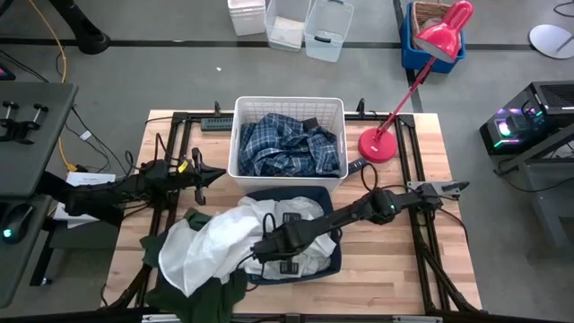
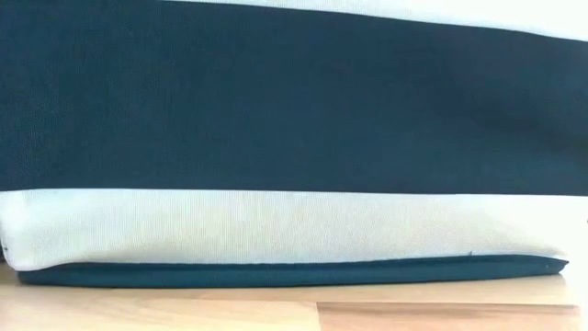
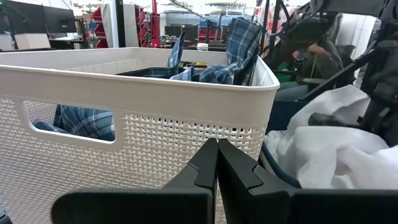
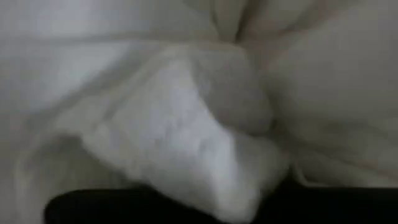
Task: Sort clothes
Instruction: Put the white shirt into the blue laundry bin
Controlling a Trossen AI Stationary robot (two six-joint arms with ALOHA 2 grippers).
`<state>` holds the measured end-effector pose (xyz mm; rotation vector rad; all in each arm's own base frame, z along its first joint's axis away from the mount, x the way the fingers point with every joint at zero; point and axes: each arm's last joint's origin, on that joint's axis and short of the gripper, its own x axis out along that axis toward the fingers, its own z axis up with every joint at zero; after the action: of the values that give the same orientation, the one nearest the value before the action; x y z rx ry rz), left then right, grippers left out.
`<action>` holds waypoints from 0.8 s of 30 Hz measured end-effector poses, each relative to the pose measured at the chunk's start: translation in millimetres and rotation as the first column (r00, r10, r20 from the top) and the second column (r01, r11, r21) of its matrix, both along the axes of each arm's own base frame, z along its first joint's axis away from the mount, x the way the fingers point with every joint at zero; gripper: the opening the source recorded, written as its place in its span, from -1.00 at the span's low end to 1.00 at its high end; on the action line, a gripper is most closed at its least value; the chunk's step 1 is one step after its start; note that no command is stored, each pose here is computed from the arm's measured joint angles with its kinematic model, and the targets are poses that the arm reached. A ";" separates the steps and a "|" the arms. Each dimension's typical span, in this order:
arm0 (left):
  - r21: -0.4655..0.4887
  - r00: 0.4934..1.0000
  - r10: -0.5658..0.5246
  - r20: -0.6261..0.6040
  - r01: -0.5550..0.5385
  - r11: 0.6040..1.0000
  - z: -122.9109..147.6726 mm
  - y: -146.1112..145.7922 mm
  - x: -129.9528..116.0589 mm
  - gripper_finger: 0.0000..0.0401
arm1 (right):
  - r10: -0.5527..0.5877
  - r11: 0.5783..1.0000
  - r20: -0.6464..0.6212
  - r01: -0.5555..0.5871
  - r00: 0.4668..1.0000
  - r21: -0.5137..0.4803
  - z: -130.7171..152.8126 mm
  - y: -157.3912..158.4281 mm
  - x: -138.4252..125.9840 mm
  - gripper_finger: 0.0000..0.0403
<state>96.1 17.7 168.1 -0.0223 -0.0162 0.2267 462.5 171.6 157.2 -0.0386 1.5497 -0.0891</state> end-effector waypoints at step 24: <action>0.000 1.000 0.000 0.000 0.000 1.000 0.0 0.0 0.0 -1.00 | 0.016 0.992 0.195 -0.041 0.981 0.123 137.9 -23.2 -40.7 -0.26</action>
<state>96.1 17.7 168.1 -0.0223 -0.0162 0.2268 421.8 148.4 295.1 0.0472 1.3572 0.0278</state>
